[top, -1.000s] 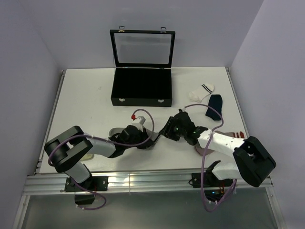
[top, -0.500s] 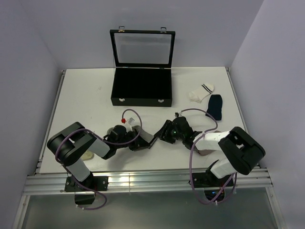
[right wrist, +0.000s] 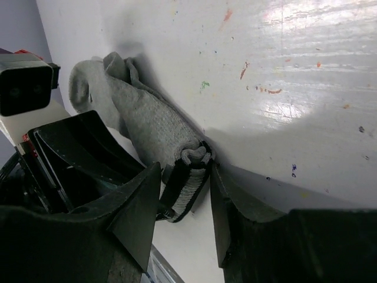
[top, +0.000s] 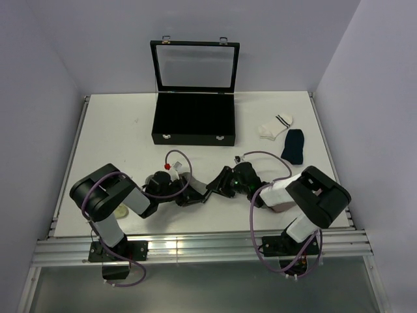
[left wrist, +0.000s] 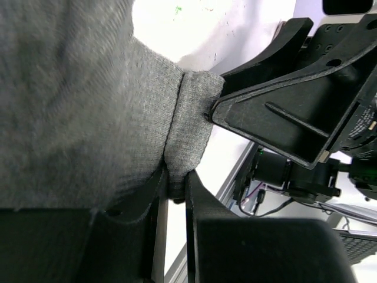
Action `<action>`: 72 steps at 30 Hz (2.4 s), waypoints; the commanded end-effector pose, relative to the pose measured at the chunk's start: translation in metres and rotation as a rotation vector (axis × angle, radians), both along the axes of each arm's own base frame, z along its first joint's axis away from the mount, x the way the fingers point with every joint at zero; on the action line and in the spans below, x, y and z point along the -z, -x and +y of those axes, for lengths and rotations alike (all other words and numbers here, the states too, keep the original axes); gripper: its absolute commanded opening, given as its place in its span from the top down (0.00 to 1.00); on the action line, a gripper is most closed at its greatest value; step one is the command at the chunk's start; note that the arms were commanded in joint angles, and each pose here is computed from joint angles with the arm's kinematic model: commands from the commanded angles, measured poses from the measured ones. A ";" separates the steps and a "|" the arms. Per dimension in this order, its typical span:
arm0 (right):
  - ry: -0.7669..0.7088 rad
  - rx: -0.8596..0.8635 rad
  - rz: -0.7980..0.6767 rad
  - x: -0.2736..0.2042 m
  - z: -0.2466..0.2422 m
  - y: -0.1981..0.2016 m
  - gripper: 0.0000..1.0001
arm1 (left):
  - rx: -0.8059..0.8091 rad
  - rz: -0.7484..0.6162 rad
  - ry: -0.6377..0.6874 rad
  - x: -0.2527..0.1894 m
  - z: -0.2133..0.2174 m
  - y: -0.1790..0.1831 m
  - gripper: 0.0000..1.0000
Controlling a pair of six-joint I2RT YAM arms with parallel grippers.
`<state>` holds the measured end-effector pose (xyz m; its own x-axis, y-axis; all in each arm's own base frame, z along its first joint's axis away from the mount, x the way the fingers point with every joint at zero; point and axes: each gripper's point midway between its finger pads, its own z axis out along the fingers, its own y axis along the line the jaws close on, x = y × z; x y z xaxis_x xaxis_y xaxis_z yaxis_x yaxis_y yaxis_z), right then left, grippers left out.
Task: Roll the socks
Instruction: Roll the sock at the center of the board.
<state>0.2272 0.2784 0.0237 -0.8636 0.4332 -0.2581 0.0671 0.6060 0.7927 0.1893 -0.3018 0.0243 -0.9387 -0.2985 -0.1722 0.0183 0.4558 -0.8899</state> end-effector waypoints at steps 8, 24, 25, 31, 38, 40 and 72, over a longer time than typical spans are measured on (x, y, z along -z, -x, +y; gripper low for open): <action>0.045 -0.018 0.030 0.021 -0.002 0.007 0.86 | -0.028 0.075 -0.029 0.020 0.013 0.006 0.99; 0.386 0.030 0.130 -0.003 -0.025 -0.014 1.00 | -0.082 -0.135 -0.309 0.010 0.038 -0.025 0.24; 0.407 0.029 0.143 -0.003 -0.027 -0.014 1.00 | -0.079 -0.194 -0.307 -0.006 0.031 -0.031 0.24; 0.503 0.006 0.238 -0.005 -0.027 -0.013 1.00 | -0.056 -0.480 -0.496 -0.039 0.014 -0.038 0.25; 0.585 -0.022 0.307 0.000 -0.028 -0.010 1.00 | -0.010 -0.640 -0.563 -0.051 -0.020 -0.031 0.32; 0.595 -0.026 0.315 0.001 -0.028 -0.011 1.00 | 0.005 -0.658 -0.582 -0.048 -0.027 -0.029 0.34; 0.538 -0.078 0.321 0.007 -0.017 -0.005 1.00 | 0.115 -0.681 -0.841 0.008 -0.048 0.002 0.99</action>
<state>0.2395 0.2573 0.0210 -0.9541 0.2495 -0.1656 0.1910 0.9330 0.3051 0.1969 -0.3460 0.0249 -0.5452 0.2482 -0.8007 0.4706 0.8811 -0.0473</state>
